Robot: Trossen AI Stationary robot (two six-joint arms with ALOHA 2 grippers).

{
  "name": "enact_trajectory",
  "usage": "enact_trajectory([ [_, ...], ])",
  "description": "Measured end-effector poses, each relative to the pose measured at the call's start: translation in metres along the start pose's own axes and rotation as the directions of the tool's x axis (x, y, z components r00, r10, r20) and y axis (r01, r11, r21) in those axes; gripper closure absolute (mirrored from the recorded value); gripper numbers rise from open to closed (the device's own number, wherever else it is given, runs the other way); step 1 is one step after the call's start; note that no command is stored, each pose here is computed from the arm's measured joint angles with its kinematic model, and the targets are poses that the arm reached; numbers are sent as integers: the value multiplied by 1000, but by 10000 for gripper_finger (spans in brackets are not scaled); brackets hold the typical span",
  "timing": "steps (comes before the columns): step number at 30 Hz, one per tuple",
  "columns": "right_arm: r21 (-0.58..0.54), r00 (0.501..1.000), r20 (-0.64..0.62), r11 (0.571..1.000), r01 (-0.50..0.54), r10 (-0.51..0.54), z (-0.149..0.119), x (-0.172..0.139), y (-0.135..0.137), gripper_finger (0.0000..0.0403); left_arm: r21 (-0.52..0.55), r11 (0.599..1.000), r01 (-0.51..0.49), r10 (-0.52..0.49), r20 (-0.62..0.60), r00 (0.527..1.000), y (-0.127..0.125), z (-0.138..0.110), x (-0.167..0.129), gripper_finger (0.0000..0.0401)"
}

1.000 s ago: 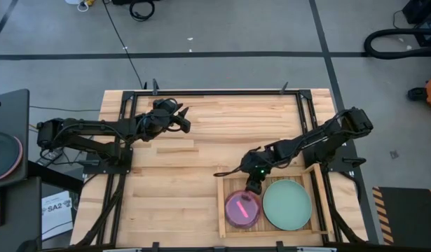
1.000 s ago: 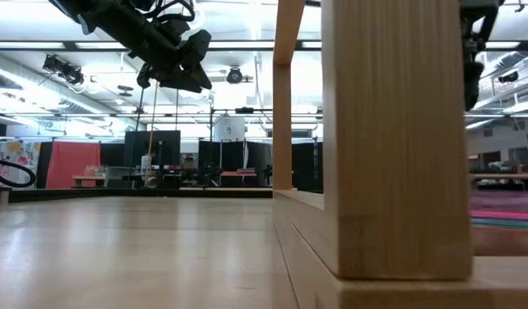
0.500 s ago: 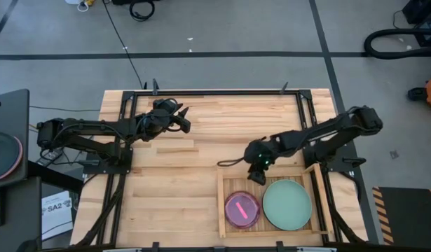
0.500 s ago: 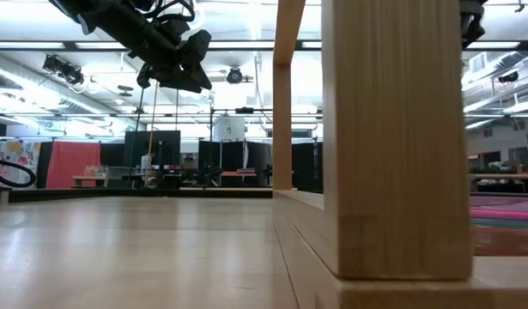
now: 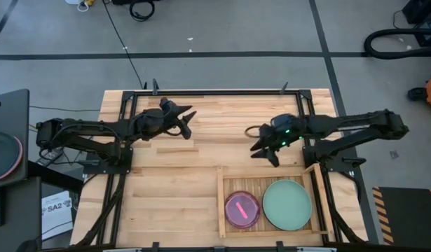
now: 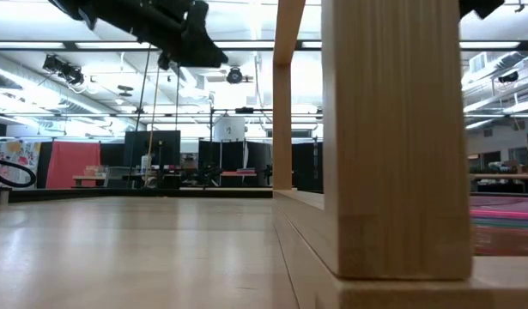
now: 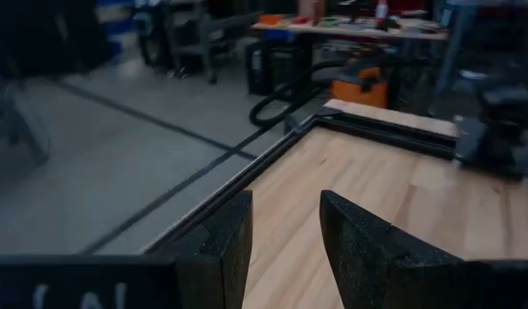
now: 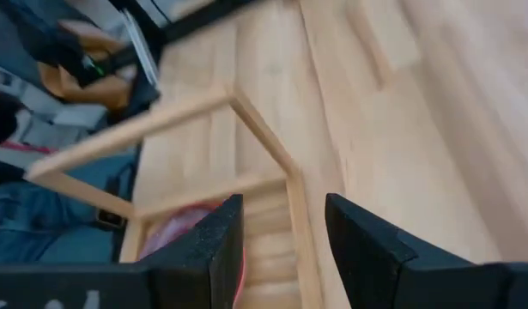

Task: Place and stack plates onto a shelf
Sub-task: Return to Home Position

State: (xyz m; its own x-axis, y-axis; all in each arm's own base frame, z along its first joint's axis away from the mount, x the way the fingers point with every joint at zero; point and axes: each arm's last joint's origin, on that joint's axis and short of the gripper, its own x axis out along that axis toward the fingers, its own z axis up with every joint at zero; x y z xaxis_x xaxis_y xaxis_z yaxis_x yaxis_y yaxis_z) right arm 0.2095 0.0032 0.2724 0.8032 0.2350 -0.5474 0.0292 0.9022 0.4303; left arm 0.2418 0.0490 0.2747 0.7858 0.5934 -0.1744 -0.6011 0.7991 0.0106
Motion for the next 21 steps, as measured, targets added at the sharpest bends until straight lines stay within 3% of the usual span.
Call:
enact_trajectory([
  [4, -89, 993, 113, 996, -6, 16, 4, -28, 4, 232, 96, 994, 52, -56, 39, 998, -6, 8, -16, 259],
  [10, -187, 963, 269, 980, 74, -21, 4, -63, 9, 232, 182, 972, 149, -167, 91, 982, -11, 23, -55, 259],
  [21, -243, 928, 371, 960, 140, -41, -5, -98, 10, 232, 156, 941, 299, -316, 98, 943, 27, 30, -136, 260],
])
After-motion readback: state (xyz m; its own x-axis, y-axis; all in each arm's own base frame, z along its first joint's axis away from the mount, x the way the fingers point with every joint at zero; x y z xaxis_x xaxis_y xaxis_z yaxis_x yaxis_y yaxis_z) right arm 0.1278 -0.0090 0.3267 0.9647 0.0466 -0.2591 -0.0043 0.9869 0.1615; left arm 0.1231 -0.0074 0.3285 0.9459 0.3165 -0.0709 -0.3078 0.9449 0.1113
